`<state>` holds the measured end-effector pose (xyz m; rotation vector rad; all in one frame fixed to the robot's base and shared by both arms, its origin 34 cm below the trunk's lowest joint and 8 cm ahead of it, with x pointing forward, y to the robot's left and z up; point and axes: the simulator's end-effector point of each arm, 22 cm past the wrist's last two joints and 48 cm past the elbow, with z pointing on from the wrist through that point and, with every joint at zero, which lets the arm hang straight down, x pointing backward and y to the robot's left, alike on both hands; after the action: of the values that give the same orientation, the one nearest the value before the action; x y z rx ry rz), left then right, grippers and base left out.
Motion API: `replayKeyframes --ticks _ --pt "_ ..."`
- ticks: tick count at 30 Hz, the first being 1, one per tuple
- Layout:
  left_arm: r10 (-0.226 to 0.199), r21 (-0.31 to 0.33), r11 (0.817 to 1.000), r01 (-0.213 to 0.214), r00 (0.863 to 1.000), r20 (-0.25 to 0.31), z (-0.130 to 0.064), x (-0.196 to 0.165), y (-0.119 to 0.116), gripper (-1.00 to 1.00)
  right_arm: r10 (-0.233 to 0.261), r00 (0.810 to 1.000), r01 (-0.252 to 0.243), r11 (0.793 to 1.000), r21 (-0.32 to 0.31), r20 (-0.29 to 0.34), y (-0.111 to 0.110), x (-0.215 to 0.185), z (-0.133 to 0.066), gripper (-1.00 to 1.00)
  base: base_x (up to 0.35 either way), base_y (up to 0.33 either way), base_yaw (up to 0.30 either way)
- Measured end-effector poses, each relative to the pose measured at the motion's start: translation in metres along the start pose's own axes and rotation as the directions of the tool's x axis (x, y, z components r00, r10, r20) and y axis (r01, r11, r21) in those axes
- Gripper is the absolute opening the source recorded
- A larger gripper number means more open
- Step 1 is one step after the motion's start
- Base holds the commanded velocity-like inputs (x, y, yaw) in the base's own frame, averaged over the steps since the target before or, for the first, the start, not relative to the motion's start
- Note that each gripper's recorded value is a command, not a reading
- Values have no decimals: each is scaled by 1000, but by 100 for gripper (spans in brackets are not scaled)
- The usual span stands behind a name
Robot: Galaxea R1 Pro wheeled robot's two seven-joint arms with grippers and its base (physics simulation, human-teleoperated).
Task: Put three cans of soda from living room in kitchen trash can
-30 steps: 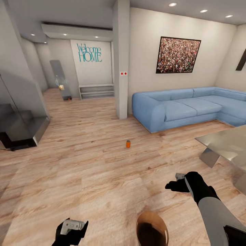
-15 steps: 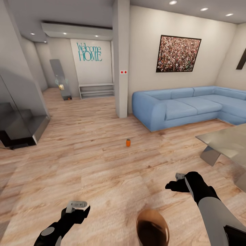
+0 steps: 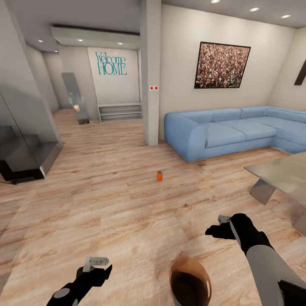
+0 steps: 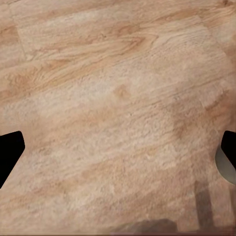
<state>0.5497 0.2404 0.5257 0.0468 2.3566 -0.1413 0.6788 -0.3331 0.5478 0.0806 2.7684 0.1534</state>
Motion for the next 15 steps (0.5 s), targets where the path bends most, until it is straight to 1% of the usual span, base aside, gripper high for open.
replayKeyframes --ticks 3,15 --pt "-2 1 1000 2 1000 -11 6 10 0 100 2 1000 -2 1000 1 -2 -2 4 5 100 0 0 0" --pt "0 3 1000 0 1000 -17 21 33 1 100 2 1000 -2 1000 5 -11 -6 20 28 100 0 0 0"
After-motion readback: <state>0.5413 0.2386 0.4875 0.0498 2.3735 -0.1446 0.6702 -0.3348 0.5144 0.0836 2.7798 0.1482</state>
